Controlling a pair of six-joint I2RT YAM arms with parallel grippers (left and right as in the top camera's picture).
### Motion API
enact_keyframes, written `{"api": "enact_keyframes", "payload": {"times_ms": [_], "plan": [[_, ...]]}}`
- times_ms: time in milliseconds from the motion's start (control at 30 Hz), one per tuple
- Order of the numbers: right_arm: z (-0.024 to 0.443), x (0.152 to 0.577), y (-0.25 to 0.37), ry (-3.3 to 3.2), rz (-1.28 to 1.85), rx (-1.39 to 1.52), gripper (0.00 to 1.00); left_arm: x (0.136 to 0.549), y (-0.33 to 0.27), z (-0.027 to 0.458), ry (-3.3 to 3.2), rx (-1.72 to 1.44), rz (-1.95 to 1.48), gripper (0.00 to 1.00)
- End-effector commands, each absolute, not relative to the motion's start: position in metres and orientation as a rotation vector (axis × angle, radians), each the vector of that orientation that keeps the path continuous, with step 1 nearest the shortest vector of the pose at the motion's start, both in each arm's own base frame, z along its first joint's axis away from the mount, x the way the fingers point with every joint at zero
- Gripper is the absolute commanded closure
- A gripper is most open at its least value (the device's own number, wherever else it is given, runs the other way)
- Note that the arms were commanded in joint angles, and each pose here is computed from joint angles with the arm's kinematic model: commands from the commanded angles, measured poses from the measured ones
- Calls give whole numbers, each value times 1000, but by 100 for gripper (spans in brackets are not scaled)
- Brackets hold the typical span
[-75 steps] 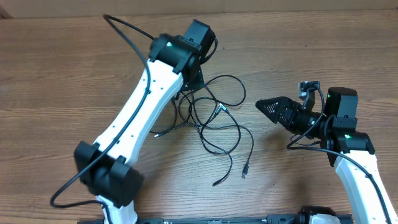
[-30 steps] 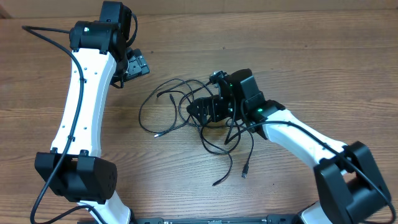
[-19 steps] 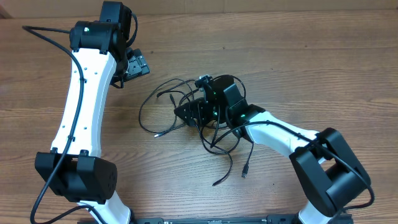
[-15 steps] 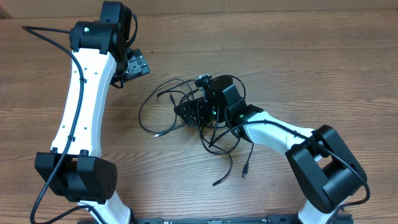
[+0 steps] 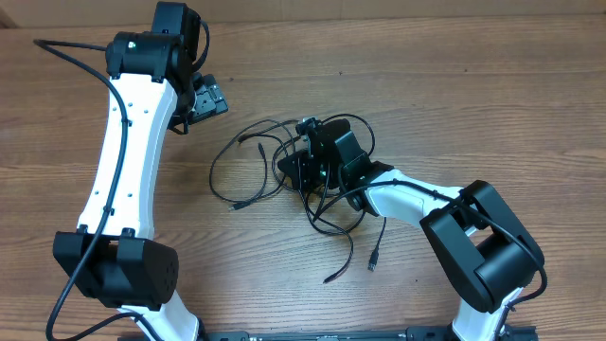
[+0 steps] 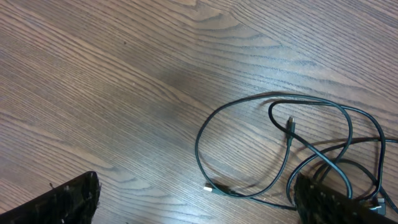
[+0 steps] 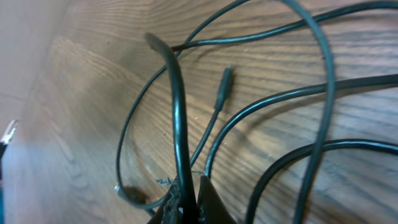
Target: Untangle cables
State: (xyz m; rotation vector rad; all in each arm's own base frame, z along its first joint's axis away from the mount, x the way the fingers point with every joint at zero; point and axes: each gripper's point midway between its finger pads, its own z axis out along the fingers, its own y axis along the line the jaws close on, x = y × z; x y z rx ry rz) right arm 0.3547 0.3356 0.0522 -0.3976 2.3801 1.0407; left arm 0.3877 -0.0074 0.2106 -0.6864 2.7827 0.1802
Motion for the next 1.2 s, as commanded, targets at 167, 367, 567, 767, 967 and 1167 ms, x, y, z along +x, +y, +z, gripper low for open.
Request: {"api": "enact_keyframes", "payload": {"times_ms": [167,367,567,767,967,1167], "plan": [[132,353,329,2286,1142,-386,96,387,-8,219,2765,-667,163,0],[278,341,287,1984,1154,-368,96,387,-8,219,2765,-667,163,0],[431,283,228,1575,1121,-360,96,387,-8,219,2765,-666,163,0],[518,240,186,1328,1057,-295,96,387,-8,219,2765,-666,163,0],[577,219,166,1180,1029,-256,96,387,-8,219,2765,-667,163,0],[631,195,141,1004,1000,-207,96,387,-8,219,2765,-667,163,0]]}}
